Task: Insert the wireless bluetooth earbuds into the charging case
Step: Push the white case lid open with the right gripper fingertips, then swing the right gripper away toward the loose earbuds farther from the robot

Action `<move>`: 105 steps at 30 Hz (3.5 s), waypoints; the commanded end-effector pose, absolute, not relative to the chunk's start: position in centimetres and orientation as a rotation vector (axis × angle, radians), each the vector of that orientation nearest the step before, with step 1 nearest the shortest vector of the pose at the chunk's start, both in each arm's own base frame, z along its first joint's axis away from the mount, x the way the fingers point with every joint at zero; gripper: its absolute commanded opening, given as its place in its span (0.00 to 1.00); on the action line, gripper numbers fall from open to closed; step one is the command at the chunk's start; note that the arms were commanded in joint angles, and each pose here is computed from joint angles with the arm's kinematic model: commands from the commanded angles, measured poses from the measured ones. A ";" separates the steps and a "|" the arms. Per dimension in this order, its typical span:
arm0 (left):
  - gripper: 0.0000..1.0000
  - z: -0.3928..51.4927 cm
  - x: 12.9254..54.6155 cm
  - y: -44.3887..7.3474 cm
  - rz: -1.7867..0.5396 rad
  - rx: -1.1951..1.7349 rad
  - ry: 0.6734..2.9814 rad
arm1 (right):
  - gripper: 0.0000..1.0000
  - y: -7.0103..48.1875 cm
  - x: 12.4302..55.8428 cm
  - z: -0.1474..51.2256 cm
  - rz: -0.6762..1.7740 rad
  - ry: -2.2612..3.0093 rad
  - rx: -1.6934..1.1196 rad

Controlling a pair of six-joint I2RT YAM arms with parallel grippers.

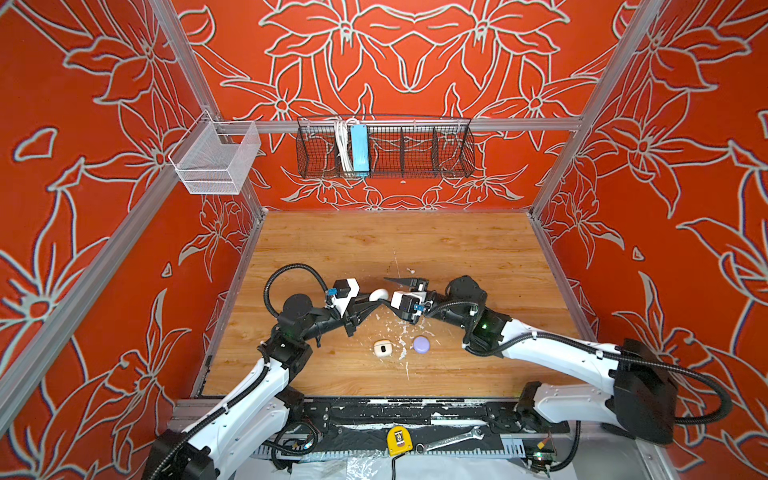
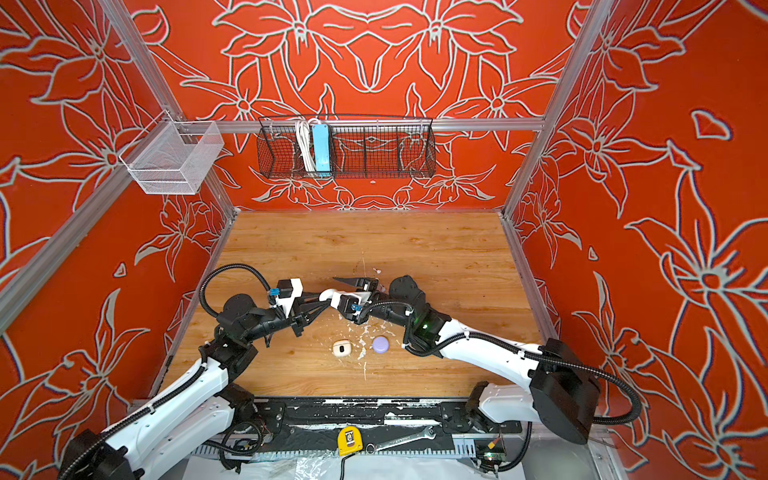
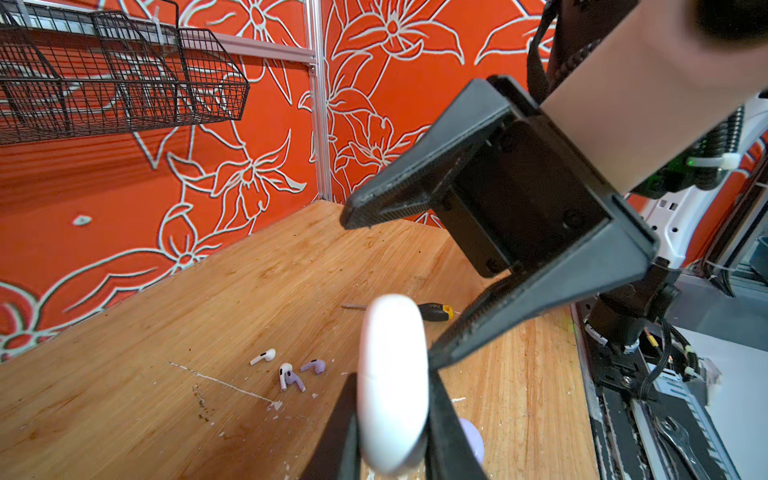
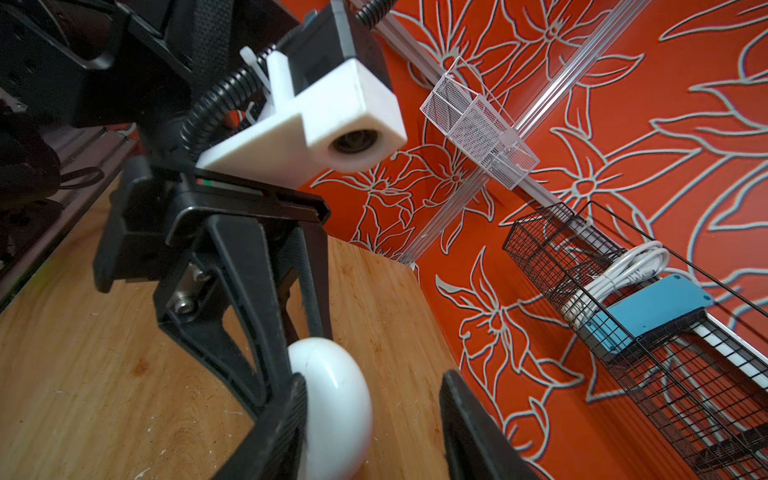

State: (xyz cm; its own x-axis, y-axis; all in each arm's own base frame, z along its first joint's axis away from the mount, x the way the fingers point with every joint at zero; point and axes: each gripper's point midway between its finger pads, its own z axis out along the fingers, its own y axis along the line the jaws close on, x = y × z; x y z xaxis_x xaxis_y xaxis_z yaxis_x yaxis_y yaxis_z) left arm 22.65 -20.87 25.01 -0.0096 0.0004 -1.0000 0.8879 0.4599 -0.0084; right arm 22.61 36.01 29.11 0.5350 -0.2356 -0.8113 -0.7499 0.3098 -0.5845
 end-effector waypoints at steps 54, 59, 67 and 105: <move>0.00 26.6 21.2 -22.0 -0.907 0.895 1.307 | 0.43 32.6 28.7 33.3 0.335 1.134 -0.911; 0.00 26.6 24.9 -21.3 -0.933 0.661 1.460 | 0.44 30.2 32.5 35.6 0.382 1.296 -0.688; 0.00 26.3 25.5 -20.6 -0.908 0.609 1.502 | 0.74 22.2 38.1 32.8 0.465 1.754 -0.117; 0.00 26.1 25.2 -19.5 -0.820 0.589 1.455 | 0.48 27.1 33.2 10.0 0.377 2.480 -0.214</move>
